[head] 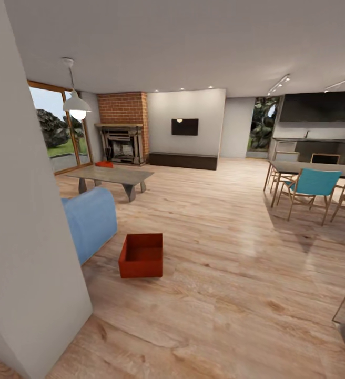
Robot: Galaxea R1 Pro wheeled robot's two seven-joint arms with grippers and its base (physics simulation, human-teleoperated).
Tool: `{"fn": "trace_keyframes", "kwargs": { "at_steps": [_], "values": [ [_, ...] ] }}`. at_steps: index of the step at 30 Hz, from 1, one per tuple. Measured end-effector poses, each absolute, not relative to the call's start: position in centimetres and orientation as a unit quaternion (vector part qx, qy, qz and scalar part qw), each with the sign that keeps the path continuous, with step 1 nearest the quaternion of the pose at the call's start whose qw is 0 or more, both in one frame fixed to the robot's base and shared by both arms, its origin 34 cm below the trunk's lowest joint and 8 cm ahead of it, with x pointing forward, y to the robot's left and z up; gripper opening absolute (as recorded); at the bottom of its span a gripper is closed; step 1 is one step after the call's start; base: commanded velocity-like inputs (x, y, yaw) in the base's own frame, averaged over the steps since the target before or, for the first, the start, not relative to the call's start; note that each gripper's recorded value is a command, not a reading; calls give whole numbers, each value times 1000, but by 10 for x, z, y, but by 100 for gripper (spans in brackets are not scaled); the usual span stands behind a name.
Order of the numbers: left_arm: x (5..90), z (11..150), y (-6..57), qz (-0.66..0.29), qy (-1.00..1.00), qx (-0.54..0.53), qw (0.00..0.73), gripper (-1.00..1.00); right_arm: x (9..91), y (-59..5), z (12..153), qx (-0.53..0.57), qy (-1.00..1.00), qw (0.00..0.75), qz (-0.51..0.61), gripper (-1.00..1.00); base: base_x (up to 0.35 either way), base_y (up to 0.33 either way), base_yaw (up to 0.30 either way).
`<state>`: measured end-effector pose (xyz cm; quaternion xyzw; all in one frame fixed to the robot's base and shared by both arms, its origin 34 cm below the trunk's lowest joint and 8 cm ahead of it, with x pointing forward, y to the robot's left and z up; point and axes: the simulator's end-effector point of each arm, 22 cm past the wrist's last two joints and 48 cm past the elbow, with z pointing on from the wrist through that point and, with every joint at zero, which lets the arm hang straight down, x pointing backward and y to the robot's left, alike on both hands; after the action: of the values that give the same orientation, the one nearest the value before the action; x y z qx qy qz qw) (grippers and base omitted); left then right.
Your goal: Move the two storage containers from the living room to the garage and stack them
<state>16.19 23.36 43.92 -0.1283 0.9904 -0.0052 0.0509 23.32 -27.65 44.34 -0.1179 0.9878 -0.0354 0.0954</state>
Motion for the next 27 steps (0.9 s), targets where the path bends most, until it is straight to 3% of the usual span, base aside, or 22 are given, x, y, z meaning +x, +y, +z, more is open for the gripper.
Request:
{"fn": "trace_keyframes", "kwargs": {
  "at_steps": [27],
  "values": [
    [162, 439, 234, -5, 990, -128, 51, 100, 233, -277, 443, -118, 988, 95, -35, 100, 320, 176, 0]
  ]
}}
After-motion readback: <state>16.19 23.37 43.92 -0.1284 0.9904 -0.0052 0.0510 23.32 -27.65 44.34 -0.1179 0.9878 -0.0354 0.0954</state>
